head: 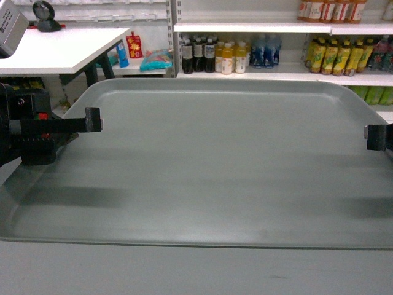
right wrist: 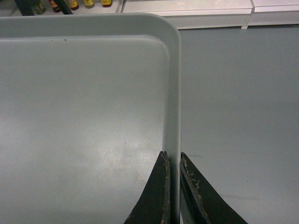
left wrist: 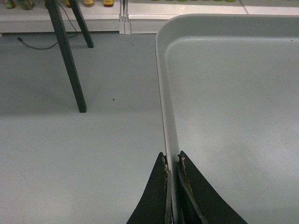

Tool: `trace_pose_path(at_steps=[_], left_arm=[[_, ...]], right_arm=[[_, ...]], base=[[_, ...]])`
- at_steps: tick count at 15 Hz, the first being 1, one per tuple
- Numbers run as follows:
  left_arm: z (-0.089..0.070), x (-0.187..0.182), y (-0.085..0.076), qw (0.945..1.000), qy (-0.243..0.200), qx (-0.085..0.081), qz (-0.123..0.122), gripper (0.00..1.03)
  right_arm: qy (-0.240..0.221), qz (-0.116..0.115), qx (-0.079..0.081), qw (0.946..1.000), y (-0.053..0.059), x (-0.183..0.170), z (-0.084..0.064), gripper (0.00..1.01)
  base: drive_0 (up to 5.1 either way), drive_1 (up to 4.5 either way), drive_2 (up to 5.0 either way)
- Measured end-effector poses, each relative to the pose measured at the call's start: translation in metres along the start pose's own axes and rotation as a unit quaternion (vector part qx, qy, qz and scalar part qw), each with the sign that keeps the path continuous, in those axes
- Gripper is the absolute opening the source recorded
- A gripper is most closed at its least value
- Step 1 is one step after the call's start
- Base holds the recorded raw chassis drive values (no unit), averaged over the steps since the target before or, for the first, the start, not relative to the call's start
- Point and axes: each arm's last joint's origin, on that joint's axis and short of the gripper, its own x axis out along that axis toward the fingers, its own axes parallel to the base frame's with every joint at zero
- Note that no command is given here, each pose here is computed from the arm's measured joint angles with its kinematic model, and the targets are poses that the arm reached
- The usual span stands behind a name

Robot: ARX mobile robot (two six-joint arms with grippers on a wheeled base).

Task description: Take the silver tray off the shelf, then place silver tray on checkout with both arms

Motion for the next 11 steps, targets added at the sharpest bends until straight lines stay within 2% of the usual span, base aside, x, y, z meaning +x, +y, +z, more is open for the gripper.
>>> trace_pose_path(at_steps=[11], left_arm=[[0.0002,0.0000,-0.0001,1.0000,-0.001,0.000,0.000,0.03]], right_arm=[[0.000,0.000,0.000,1.0000,0.0000,0.0003,-0.0001,0.03]], base=[[-5.1,2.39,2.4]])
